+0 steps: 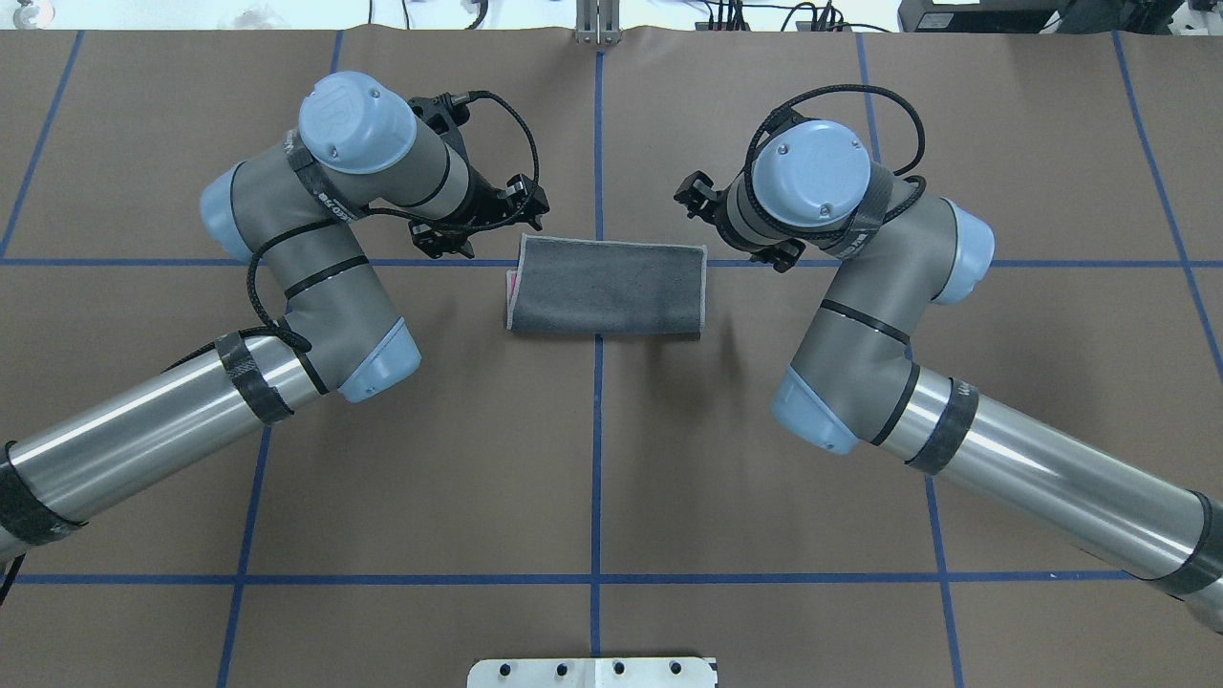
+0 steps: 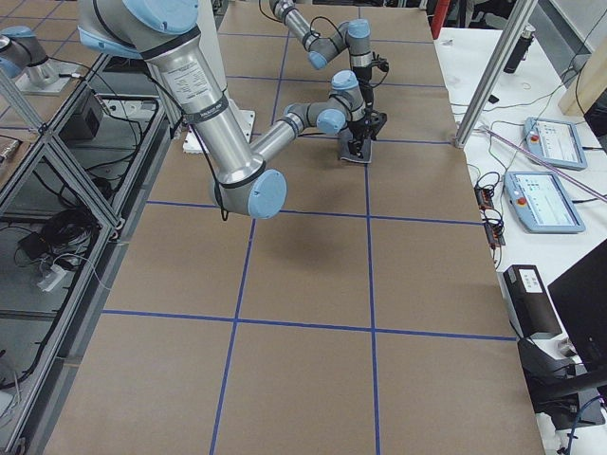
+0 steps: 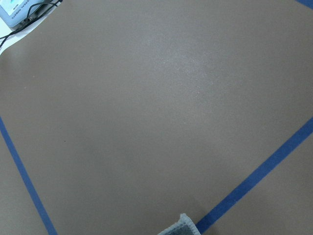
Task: Fold towel twice with both arms
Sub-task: 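Lower the left gripper to the folded towel's end while the right arm withdraws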
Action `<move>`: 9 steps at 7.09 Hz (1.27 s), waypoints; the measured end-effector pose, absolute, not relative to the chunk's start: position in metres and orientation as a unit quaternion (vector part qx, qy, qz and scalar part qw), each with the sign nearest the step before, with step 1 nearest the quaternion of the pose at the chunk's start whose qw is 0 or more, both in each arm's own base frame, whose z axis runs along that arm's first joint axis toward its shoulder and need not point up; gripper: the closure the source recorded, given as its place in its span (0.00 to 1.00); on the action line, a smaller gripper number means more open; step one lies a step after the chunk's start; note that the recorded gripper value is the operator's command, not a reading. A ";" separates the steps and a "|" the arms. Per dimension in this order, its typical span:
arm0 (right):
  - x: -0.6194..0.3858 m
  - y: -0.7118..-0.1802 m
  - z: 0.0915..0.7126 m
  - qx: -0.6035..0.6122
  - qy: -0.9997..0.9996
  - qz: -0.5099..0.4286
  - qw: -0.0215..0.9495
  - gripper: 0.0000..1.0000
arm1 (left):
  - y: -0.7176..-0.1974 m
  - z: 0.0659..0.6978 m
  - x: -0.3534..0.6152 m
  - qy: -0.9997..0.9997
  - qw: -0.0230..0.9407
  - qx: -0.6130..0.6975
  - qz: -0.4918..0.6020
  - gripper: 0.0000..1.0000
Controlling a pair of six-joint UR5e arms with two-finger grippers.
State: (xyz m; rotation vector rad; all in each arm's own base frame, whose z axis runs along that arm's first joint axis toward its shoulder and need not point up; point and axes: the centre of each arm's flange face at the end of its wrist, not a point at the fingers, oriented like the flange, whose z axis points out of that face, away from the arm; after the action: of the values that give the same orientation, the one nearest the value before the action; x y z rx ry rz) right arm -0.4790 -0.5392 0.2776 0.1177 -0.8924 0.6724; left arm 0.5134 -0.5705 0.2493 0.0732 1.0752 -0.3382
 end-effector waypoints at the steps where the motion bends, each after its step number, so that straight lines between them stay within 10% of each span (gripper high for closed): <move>1: -0.456 -0.543 0.290 0.057 -0.422 0.279 0.861 0.00 | -0.566 0.246 0.514 0.514 0.843 0.036 -0.154 0.00; 6: -0.322 -0.567 0.368 0.094 -0.402 0.084 0.907 0.00 | -0.533 0.280 0.520 0.555 0.817 0.015 -0.159 0.01; 9: -0.270 -0.572 0.401 0.110 -0.393 0.027 0.913 0.00 | -0.511 0.289 0.535 0.568 0.799 -0.015 -0.194 0.29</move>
State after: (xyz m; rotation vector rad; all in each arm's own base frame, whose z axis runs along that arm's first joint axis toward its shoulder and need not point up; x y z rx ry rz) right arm -0.2698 -0.5724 0.4010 0.2265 -0.8096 0.0553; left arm 0.5352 -0.5111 0.2892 -0.0318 1.2197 -0.4167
